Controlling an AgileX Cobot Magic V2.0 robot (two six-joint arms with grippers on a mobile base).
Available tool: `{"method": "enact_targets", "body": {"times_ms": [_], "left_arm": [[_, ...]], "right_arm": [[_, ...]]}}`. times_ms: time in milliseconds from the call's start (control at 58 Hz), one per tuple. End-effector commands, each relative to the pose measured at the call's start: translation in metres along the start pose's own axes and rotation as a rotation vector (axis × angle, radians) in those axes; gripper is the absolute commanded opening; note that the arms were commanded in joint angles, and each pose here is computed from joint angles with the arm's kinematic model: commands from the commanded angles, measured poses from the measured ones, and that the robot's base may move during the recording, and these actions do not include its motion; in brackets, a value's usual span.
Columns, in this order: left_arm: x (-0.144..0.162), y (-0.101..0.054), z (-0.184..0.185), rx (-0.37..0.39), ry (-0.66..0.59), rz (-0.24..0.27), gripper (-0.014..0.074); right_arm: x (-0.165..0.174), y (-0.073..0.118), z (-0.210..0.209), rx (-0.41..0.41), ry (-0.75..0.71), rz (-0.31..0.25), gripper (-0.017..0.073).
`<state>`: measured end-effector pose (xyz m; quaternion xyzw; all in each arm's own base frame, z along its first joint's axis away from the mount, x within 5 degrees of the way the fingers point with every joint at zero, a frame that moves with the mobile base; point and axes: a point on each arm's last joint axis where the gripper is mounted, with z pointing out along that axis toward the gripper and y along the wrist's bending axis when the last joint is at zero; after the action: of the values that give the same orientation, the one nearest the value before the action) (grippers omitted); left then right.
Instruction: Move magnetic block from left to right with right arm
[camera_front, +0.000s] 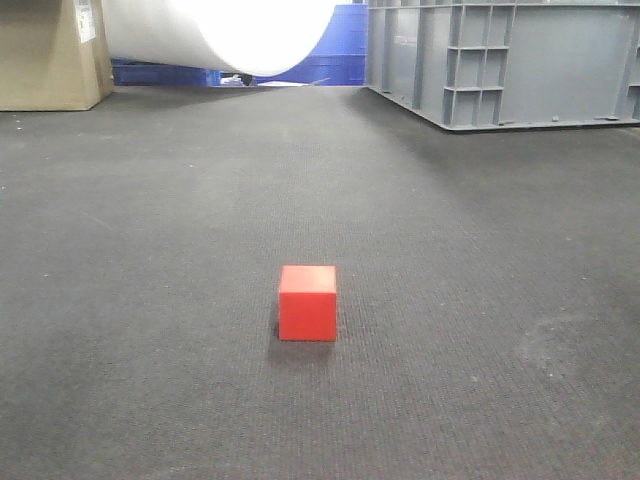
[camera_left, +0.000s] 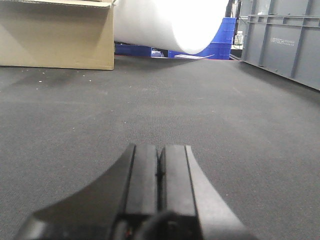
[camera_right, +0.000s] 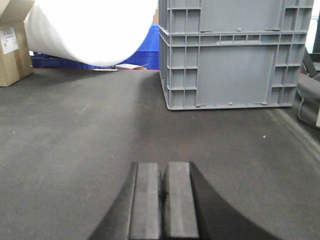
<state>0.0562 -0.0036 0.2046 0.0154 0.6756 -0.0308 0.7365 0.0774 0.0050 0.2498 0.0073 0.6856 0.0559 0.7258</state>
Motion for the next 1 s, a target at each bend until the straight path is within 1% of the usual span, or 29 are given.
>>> {"method": "enact_targets", "body": {"times_ms": [0, 172, 258, 310, 465, 689, 982], "left_arm": [[-0.005, 0.0, -0.001, 0.002, -0.082, -0.016, -0.0117], [-0.005, 0.0, -0.001, 0.002, -0.082, -0.016, -0.0117], [-0.005, 0.0, -0.001, 0.002, -0.082, -0.016, -0.0117], [-0.005, 0.0, -0.001, 0.002, -0.082, -0.016, -0.0117], [-0.005, 0.0, -0.001, 0.002, -0.084, -0.016, -0.0117], [-0.005, 0.0, -0.001, 0.002, -0.084, -0.016, -0.0117], [-0.005, 0.0, -0.001, 0.002, -0.084, -0.016, -0.0117]], "right_arm": [[-0.006, -0.003, -0.005, 0.03, -0.11, -0.014, 0.0055], [0.016, -0.006, -0.02, 0.059, -0.157, -0.019, 0.0055], [0.028, -0.007, -0.023, 0.059, -0.161, -0.02, 0.0055], [0.033, -0.007, -0.025, 0.056, -0.145, -0.031, 0.0055], [0.034, -0.006, -0.026, 0.054, -0.136, -0.074, 0.0055], [0.03, -0.006, -0.027, 0.054, -0.179, -0.075, 0.0055], [0.03, -0.006, -0.027, 0.054, -0.178, -0.075, 0.0055]]}}
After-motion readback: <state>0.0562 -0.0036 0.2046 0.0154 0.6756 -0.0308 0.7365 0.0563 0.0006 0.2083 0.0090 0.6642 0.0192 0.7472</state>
